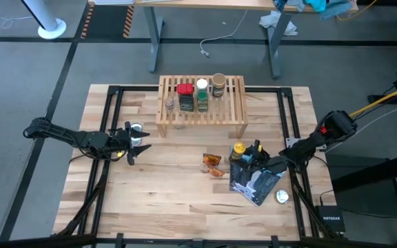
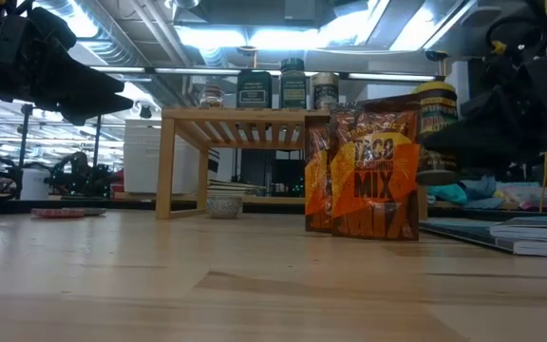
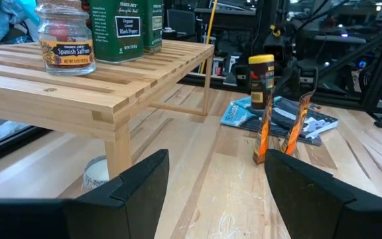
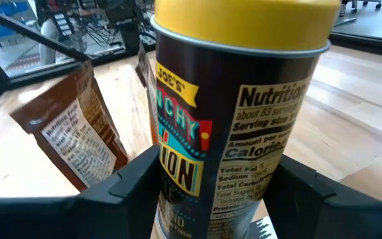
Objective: Shelf spices
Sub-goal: Remove the yellow seasoning bottle from the shelf
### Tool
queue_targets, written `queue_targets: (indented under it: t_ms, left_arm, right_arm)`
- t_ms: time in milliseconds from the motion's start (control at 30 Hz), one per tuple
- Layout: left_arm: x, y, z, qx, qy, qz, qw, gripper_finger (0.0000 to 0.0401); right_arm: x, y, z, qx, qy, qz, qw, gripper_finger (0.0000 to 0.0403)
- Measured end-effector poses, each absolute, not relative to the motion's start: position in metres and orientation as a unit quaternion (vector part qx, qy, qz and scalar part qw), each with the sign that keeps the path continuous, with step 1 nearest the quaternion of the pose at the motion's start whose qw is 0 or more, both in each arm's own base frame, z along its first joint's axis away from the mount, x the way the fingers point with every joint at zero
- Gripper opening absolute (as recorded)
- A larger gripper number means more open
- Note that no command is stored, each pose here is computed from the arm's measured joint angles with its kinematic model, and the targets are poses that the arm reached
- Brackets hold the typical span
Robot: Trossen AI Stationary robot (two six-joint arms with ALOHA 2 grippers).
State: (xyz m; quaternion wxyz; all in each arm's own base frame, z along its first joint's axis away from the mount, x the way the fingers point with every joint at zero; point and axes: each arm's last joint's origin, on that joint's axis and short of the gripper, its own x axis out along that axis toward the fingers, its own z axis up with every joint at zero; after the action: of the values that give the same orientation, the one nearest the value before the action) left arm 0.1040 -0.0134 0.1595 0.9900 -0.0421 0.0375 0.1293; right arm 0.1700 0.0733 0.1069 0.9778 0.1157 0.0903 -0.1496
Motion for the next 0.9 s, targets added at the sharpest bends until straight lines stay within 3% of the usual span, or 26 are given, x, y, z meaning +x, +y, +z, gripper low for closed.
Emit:
queue_targets:
  t_ms: [667,900]
  left_arm:
    - [0.104,-0.013,0.16,-0.042,0.037,0.129,0.99,0.0241]
    - [0.104,-0.013,0.16,-0.042,0.037,0.13,0.99,0.0241]
  right_arm:
    - [0.176,0.076,0.084,0.097,0.134,-0.176,0.97,0.0224]
    - [0.176,0.076,0.083,0.106,0.133,-0.178,0.969,0.0275]
